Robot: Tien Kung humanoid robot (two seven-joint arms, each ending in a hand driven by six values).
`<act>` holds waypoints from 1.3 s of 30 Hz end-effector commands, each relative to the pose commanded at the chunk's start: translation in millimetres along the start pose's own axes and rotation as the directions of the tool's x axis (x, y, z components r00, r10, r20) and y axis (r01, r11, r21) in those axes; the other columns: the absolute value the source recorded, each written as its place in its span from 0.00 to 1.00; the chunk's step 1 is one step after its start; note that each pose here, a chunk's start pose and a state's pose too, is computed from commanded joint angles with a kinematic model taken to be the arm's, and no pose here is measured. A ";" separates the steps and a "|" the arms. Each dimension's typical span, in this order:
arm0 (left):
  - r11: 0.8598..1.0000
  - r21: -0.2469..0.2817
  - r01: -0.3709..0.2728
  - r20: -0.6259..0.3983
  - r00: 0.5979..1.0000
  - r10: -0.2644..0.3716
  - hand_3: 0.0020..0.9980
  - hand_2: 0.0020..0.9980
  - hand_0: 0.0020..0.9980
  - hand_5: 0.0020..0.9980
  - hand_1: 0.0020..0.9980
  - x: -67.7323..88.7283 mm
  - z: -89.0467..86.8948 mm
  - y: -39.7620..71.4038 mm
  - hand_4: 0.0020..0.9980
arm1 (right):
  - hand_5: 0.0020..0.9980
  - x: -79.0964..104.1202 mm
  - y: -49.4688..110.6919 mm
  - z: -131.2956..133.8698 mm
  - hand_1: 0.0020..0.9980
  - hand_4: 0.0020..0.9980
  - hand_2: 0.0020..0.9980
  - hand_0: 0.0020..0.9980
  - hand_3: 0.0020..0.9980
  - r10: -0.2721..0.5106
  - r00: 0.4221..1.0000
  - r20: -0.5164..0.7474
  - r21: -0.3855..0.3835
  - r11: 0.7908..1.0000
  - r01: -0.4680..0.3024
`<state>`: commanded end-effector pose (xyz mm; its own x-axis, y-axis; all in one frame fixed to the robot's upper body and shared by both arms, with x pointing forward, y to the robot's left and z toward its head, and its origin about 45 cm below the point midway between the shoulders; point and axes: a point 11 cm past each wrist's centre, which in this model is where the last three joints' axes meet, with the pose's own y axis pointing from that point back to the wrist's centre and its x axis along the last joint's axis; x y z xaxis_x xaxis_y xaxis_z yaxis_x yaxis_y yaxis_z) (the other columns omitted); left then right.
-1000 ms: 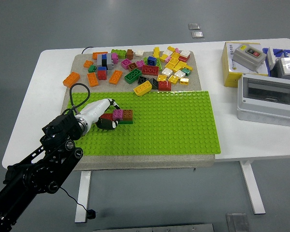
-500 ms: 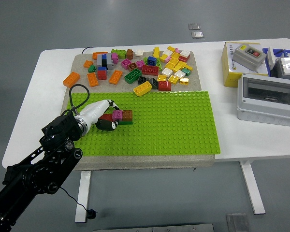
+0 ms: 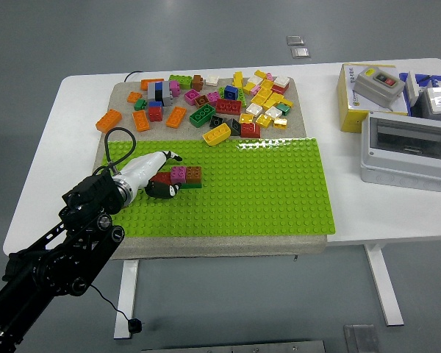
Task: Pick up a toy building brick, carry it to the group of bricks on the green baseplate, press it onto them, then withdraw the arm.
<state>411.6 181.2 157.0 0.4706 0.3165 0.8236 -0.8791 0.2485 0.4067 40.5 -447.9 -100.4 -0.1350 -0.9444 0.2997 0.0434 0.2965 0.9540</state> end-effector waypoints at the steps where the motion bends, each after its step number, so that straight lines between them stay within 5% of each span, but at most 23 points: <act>1: 1.000 -0.002 -0.004 0.004 1.000 0.004 0.88 0.99 1.00 0.28 0.96 1.8 0.9 1.1 0.69 | 0.88 0.2 0.0 0.1 0.61 0.37 0.57 0.70 0.69 0.000 1.000 0.000 0.000 1.000 0.000; 8: 0.999 -0.023 -0.043 0.046 0.998 0.044 0.84 1.00 1.00 0.30 0.96 16.9 12.6 16.7 0.71 | 0.88 2.0 -0.2 1.6 0.61 0.37 0.57 0.70 0.69 0.003 1.000 0.005 -0.002 1.000 -0.003; 9: 0.998 -0.029 -0.048 0.053 0.997 0.049 0.71 1.00 1.00 0.34 0.96 18.5 15.7 19.1 0.72 | 0.88 2.1 -0.2 1.8 0.61 0.37 0.57 0.70 0.69 0.003 1.000 0.005 -0.003 1.000 -0.003; 14: 0.998 -0.046 -0.050 0.078 0.996 0.053 0.71 1.00 1.00 0.34 0.96 17.0 23.8 26.3 0.72 | 0.88 2.3 -0.3 2.4 0.61 0.37 0.57 0.70 0.69 0.003 1.000 0.005 -0.004 1.000 -0.003; 15: 0.998 -0.045 -0.047 0.079 0.996 0.051 0.65 0.99 1.00 0.36 0.96 15.6 23.7 26.7 0.73 | 0.88 2.3 -0.3 2.5 0.61 0.37 0.57 0.70 0.69 0.003 1.000 0.005 -0.004 1.000 -0.003; 39: 1.000 -0.015 -0.018 0.054 0.998 0.019 0.64 0.99 1.00 0.40 0.96 -4.3 3.4 22.0 0.75 | 0.88 0.7 -0.3 2.5 0.61 0.37 0.57 0.70 0.69 -0.001 1.000 0.006 -0.005 1.000 0.001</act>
<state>389.9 182.2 163.7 0.4488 0.2716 0.8513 -0.8864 0.2560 0.3856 37.9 -448.3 -100.6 -0.1414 -0.9437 0.2991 0.0481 0.2953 0.9542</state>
